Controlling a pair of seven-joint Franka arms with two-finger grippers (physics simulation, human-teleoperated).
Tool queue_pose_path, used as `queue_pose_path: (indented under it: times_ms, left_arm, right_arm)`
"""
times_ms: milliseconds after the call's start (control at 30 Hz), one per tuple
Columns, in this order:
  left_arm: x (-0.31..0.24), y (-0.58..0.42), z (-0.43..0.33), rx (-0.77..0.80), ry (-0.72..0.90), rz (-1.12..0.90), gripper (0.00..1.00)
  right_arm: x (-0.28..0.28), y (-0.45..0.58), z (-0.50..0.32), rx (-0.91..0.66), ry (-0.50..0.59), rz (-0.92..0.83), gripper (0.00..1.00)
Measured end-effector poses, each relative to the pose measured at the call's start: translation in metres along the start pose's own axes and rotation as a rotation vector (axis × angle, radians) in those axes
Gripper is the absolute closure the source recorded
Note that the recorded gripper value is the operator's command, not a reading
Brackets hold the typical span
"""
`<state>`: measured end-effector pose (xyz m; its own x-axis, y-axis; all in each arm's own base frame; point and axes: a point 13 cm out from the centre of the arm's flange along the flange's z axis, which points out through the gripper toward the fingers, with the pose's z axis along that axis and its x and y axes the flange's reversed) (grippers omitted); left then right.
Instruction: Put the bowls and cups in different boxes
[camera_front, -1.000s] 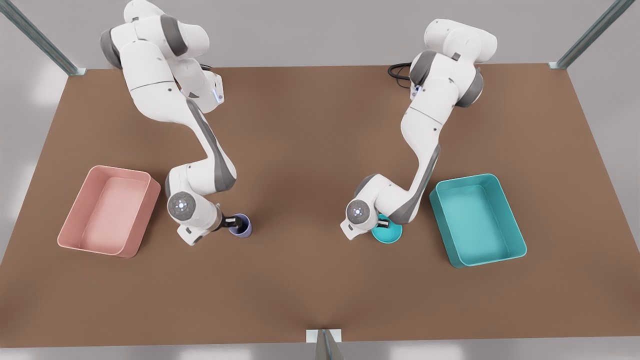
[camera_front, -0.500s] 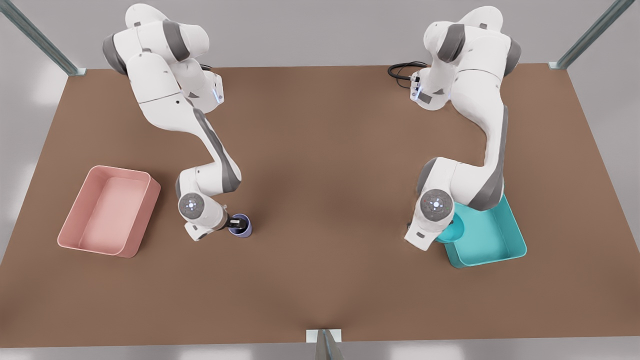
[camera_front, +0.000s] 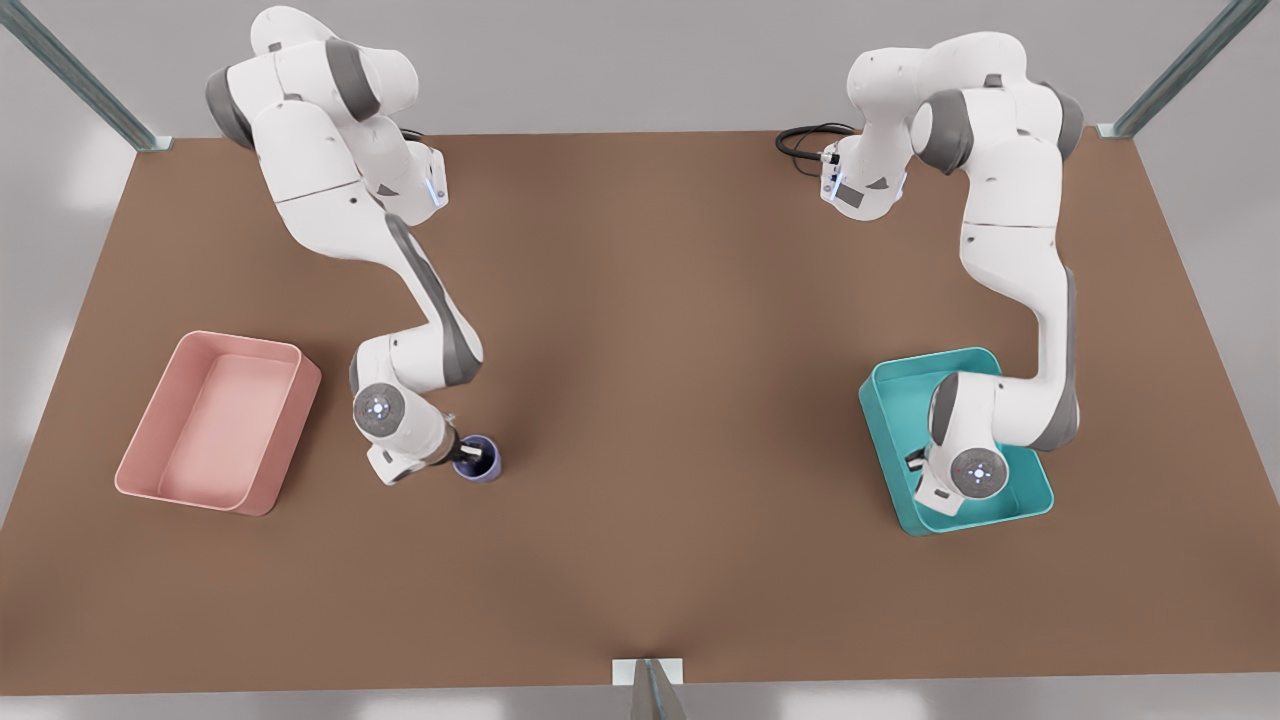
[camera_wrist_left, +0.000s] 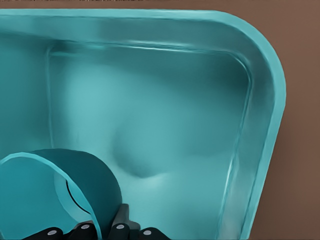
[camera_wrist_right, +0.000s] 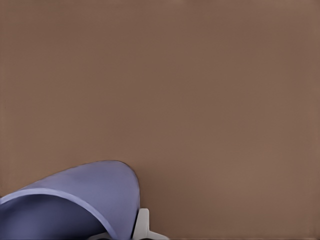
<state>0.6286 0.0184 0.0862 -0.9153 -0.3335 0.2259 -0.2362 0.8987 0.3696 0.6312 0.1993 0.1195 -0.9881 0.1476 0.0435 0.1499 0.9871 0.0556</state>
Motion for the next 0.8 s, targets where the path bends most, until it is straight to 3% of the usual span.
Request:
queue_pose_path:
  times_ms: [33, 100, 200, 267, 367, 433, 800]
  left_arm:
    - [-0.003, -0.001, 0.002, 0.007, -0.011, 0.003, 0.76]
    - [-0.009, -0.004, 0.0, 0.021, -0.032, 0.009, 0.02]
    - [-0.011, 0.005, -0.054, 0.052, -0.096, 0.002, 0.0]
    - [0.009, 0.017, -0.149, 0.115, -0.156, -0.011, 0.0]
    - [0.077, 0.035, -0.288, 0.276, -0.19, -0.021, 0.0]
    - [0.127, 0.041, -0.336, 0.317, -0.182, 0.028, 0.0]
    - [0.188, 0.052, -0.347, 0.297, -0.034, 0.169, 0.0]
  right_arm:
    - [-0.008, -0.007, -0.022, -0.009, -0.024, 0.01, 0.79]
    - [-0.029, -0.042, -0.08, -0.024, -0.08, 0.041, 0.79]
    - [-0.065, -0.141, -0.145, -0.014, -0.122, 0.111, 0.79]
    - [-0.072, -0.223, -0.166, 0.006, -0.115, 0.157, 0.79]
    - [-0.061, -0.319, -0.174, 0.025, -0.075, 0.184, 0.79]
    - [-0.048, -0.37, -0.176, 0.029, -0.043, 0.185, 0.79]
    - [-0.029, -0.45, -0.085, 0.031, 0.066, -0.011, 0.79]
